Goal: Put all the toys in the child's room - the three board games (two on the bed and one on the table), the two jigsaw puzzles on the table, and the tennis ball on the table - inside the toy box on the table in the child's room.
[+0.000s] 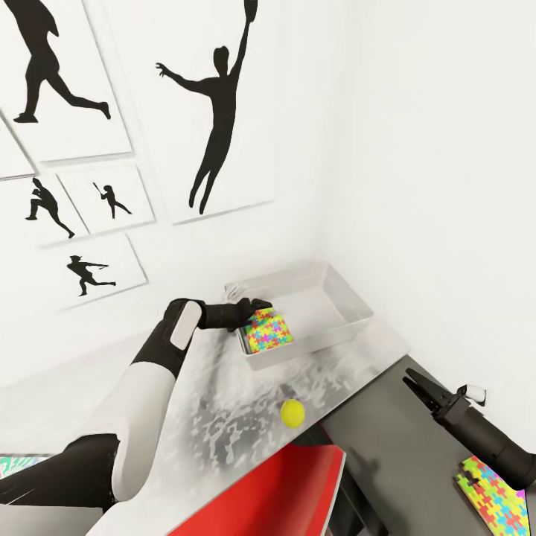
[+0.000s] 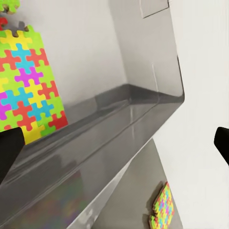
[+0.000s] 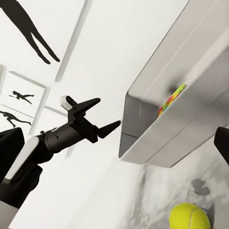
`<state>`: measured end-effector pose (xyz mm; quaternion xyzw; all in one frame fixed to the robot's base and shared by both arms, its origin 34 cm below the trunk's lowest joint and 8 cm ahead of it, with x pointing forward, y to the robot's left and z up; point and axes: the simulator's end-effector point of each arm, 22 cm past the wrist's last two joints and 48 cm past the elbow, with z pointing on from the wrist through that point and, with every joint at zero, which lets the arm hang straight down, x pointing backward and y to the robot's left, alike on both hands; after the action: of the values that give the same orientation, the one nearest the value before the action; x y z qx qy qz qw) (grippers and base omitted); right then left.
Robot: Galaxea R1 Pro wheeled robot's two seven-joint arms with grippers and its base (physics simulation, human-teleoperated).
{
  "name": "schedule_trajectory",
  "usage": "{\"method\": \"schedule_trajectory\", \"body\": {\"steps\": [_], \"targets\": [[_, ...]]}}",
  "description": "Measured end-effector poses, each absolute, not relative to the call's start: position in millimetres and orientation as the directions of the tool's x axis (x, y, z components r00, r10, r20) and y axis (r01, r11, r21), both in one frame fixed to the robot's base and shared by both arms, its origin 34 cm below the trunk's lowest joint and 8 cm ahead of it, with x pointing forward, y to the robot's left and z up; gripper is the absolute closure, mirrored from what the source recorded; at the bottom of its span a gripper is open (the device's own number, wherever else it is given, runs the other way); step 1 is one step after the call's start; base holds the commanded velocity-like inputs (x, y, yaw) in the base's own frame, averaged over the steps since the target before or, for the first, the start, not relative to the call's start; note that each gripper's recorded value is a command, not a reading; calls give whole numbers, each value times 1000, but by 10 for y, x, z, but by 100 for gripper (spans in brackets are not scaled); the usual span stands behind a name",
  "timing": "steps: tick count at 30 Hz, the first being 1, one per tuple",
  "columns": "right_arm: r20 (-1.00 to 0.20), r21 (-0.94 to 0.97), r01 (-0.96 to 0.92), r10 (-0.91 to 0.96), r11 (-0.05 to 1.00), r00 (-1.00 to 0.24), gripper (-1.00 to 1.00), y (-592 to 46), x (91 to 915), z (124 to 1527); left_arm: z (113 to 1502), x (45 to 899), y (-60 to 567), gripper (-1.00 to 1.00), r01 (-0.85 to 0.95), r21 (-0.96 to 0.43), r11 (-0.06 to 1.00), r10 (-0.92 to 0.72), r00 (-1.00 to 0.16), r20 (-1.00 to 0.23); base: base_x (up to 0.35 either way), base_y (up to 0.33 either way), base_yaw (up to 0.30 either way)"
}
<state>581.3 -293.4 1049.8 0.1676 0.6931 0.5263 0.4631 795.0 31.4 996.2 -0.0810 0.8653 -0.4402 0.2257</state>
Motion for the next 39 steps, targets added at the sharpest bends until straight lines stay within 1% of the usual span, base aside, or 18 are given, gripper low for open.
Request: {"method": "schedule_trajectory", "body": {"steps": [7, 12, 15, 23, 26, 31, 39], "targets": [[-466, 885, -256, 720, 389, -515, -100, -2935, 5812, 10500, 10045, 7961, 466, -100, 63, -798, 600, -332, -887, -320, 0, 0, 0], [-467, 884, -251, 726, 394, -504, -100, -2989, 5806, 10504, 10226, 8015, 670, -100, 75, -835, 546, -361, -877, -315, 0, 0, 0], [-467, 884, -247, 731, 397, -497, -100, -3027, 5800, 10506, 10353, 8073, 923, -100, 82, -861, 501, -397, -863, -313, 0, 0, 0], [-467, 884, -245, 735, 398, -492, -100, -3050, 5796, 10508, 10595, 8175, 1710, -100, 101, -889, 446, -474, -816, -330, 0, 0, 0], [-467, 884, -246, 735, 398, -491, -100, -3050, 5796, 10509, 10737, 8176, 2011, -100, 129, -899, 419, -497, -796, -346, 0, 0, 0], [-466, 885, -254, 736, 391, -491, -100, -3038, 5790, 10527, 10937, 8124, 2331, -100, 180, -911, 372, -515, -776, -364, 0, 0, 0], [-465, 885, -264, 738, 382, -490, -100, -3016, 5784, 10548, 10975, 8066, 2419, -100, 204, -911, 359, -507, -777, -374, 0, 0, 0]]}}
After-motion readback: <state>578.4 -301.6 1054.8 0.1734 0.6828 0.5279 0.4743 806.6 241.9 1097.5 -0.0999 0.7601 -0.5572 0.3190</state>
